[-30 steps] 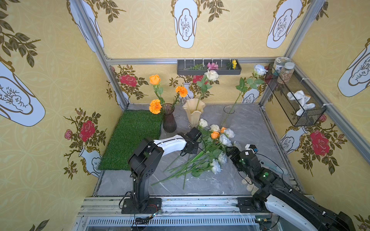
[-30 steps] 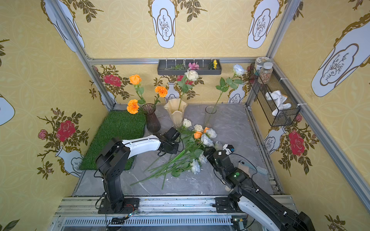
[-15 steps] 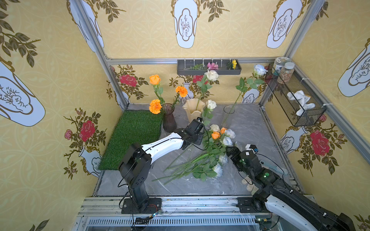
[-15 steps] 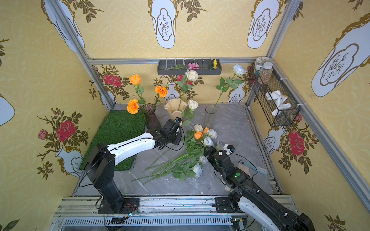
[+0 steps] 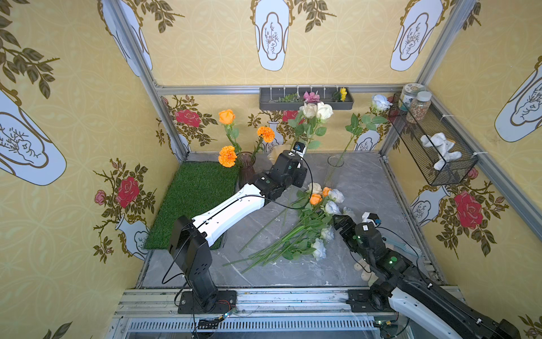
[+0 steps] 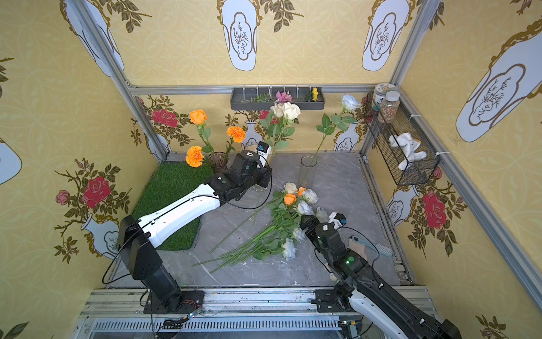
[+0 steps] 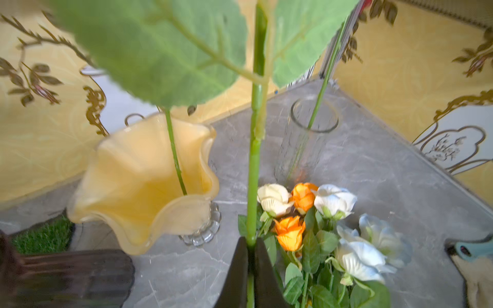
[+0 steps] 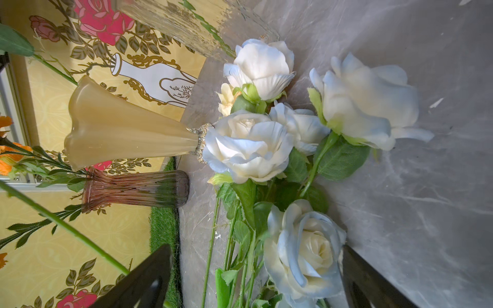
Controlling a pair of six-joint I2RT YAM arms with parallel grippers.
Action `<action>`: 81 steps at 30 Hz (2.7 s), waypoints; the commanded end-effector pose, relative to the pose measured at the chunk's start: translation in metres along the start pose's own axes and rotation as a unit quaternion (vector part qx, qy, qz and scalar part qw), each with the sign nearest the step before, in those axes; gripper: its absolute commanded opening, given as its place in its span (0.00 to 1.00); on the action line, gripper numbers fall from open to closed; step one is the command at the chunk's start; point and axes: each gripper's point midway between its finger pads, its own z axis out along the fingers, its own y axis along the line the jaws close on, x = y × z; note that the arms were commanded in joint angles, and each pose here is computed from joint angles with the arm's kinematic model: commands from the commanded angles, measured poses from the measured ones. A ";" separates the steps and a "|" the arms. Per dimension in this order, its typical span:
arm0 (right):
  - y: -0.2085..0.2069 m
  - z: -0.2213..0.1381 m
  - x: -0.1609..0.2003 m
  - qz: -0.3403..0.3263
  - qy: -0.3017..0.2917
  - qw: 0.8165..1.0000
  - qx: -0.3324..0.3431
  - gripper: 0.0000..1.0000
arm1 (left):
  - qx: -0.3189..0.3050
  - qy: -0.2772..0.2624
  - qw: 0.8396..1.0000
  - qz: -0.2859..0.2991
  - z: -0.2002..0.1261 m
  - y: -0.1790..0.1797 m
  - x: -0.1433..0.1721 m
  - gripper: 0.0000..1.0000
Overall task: Arrange the flowers in different vases according to their colors
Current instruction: Pick up the flower at the center of the board, then insert the flower into the vase, then pick up the flower at the center of the board.
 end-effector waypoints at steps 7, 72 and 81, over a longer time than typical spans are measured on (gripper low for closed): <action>0.004 -0.004 -0.011 0.000 -0.032 0.999 -0.016 0.97 | -0.040 -0.133 0.990 0.033 -0.050 0.025 -0.098 0.00; 0.011 0.002 -0.012 -0.012 -0.040 0.998 -0.044 0.97 | 0.069 -0.194 0.978 -0.030 0.013 0.029 -0.151 0.72; 0.013 -0.003 -0.008 -0.008 -0.030 0.998 -0.060 0.97 | 0.045 -0.160 0.983 -0.072 -0.047 0.015 -0.103 1.00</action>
